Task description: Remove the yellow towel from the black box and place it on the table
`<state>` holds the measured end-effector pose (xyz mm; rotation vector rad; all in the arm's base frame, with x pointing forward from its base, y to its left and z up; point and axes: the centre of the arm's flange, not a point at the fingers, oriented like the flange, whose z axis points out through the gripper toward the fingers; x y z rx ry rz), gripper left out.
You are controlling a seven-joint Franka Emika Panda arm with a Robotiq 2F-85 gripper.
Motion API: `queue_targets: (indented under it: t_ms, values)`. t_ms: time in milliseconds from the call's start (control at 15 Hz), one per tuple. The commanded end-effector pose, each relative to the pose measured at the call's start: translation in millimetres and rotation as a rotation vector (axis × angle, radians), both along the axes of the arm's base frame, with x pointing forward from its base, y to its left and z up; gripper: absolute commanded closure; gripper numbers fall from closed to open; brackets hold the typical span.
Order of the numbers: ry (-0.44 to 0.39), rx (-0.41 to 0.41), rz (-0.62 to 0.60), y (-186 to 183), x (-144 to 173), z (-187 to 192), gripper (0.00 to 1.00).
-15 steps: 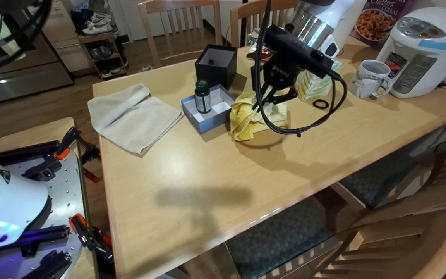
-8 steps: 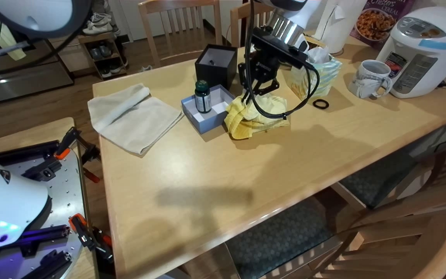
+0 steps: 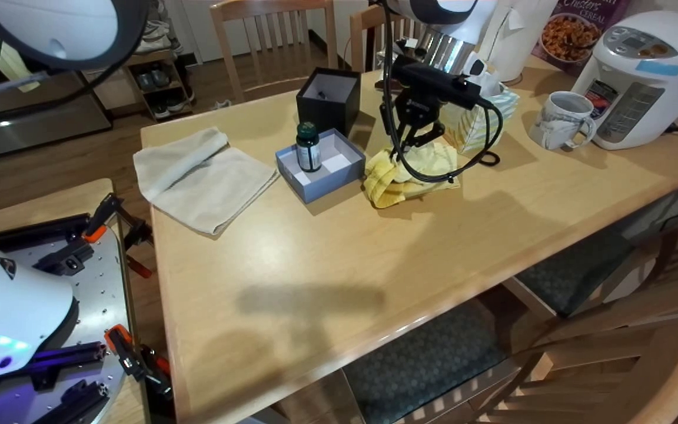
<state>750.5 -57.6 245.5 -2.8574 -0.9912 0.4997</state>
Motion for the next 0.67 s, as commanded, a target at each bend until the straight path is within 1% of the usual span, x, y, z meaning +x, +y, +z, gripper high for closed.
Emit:
queue_targets:
  t_ms: [0, 67, 133, 200, 267, 600]
  values:
    - [-0.098, 0.009, -0.027, -6, -3, 6, 0.95]
    - [-0.107, 0.007, -0.024, -6, -1, 6, 0.95]
    - [-0.121, 0.018, -0.023, -6, 1, 7, 0.68]
    - [-0.129, 0.019, -0.019, -5, 2, 8, 0.67]
    - [-0.141, 0.02, -0.021, -5, 3, 9, 0.61]
    - [-0.164, 0.024, -0.022, -5, 4, 17, 0.3]
